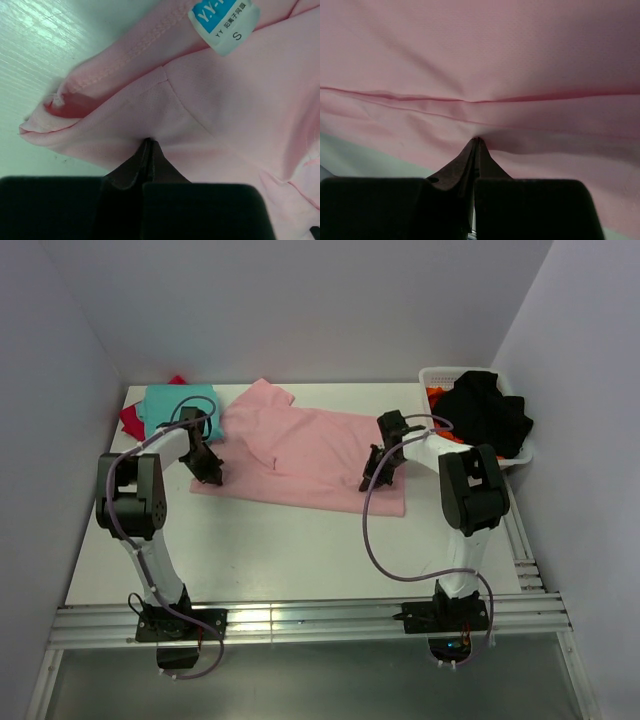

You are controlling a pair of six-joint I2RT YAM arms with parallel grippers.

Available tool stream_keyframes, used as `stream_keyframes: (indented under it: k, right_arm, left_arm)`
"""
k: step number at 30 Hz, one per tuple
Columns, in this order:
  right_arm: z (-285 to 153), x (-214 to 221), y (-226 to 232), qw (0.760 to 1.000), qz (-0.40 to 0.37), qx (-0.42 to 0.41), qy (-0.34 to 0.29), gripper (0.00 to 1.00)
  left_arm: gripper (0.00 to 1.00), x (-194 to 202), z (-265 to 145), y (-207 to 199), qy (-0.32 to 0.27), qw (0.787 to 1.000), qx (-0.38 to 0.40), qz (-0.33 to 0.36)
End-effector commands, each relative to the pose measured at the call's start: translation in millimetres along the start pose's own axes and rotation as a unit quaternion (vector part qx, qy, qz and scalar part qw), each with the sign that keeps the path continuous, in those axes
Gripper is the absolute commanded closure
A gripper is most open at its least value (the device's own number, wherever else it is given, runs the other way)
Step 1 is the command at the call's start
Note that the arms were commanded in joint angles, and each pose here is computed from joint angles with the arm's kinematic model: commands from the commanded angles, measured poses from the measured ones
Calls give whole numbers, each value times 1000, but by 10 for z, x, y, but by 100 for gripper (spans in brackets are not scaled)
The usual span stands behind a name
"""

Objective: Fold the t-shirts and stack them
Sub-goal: Fold the tshirt

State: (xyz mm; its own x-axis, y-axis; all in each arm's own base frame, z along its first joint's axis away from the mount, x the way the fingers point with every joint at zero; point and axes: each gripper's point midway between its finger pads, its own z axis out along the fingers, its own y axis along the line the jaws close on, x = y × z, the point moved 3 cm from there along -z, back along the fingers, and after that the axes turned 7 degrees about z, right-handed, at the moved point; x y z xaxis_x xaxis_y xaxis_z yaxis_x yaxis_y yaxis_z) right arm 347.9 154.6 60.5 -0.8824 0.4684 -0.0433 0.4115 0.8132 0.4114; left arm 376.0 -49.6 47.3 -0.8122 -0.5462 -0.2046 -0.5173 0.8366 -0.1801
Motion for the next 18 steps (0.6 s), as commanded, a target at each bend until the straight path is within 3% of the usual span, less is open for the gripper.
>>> stream_keyframes:
  k: [1, 8, 18]
  right_arm:
    - [200, 136, -100, 1000, 11, -9, 27, 100]
    - [252, 488, -506, 999, 12, 15, 37, 100]
    - [-115, 866, -950, 997, 8, 71, 13, 100]
  left_arm:
    - [100, 223, 114, 51, 14, 999, -37, 22]
    - [100, 837, 87, 285, 30, 995, -88, 38]
    - [100, 1637, -241, 423, 54, 989, -118, 68]
